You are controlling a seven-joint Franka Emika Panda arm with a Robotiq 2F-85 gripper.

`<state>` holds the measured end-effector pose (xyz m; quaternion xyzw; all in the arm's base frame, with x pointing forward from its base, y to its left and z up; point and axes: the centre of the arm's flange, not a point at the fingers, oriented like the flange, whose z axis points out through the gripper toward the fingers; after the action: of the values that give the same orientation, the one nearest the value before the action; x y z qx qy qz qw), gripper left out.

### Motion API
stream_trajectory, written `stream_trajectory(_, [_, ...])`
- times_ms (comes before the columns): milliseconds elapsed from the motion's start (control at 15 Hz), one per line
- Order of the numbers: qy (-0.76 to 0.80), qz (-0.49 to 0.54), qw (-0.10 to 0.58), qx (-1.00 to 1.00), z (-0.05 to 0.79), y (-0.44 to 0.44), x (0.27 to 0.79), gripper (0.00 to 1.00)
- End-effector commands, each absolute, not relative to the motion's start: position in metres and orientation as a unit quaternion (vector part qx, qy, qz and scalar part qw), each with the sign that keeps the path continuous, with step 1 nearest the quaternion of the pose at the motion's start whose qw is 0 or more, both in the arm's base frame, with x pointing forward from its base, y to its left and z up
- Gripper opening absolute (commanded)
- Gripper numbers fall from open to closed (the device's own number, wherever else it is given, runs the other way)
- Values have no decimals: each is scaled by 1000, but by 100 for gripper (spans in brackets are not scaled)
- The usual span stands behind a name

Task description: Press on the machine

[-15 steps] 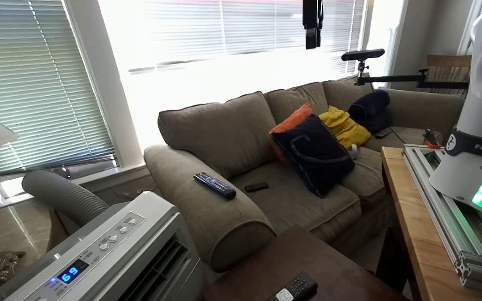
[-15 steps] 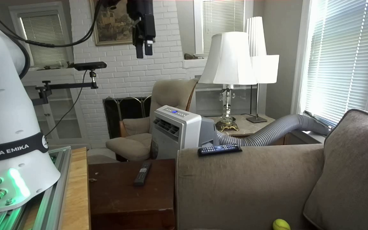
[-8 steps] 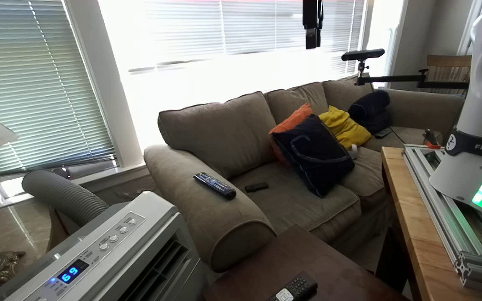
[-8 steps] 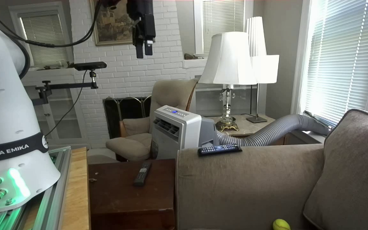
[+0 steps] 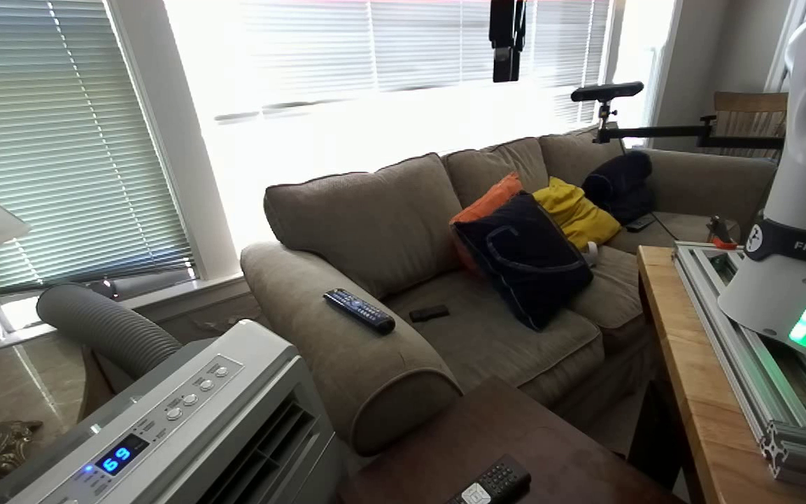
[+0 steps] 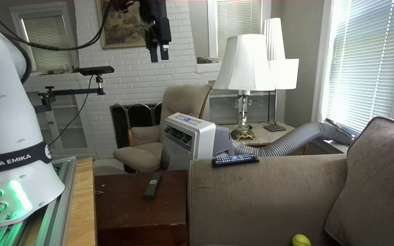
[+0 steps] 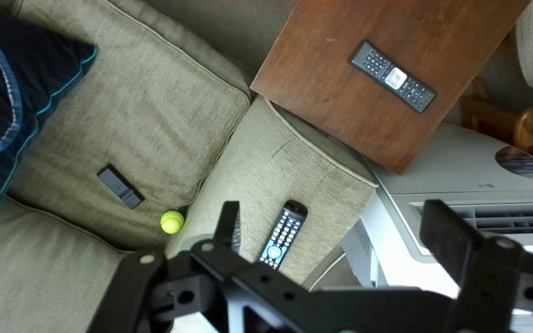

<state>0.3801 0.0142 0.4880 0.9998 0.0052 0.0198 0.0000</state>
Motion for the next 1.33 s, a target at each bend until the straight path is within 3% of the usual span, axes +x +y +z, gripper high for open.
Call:
stream_trajectory(0, [25, 31, -27, 999, 478, 29, 404, 100])
stream_trajectory(733, [175, 111, -76, 975, 445, 115, 470, 100])
stream_trajectory(1267, [249, 155, -76, 953, 424, 218, 472, 100])
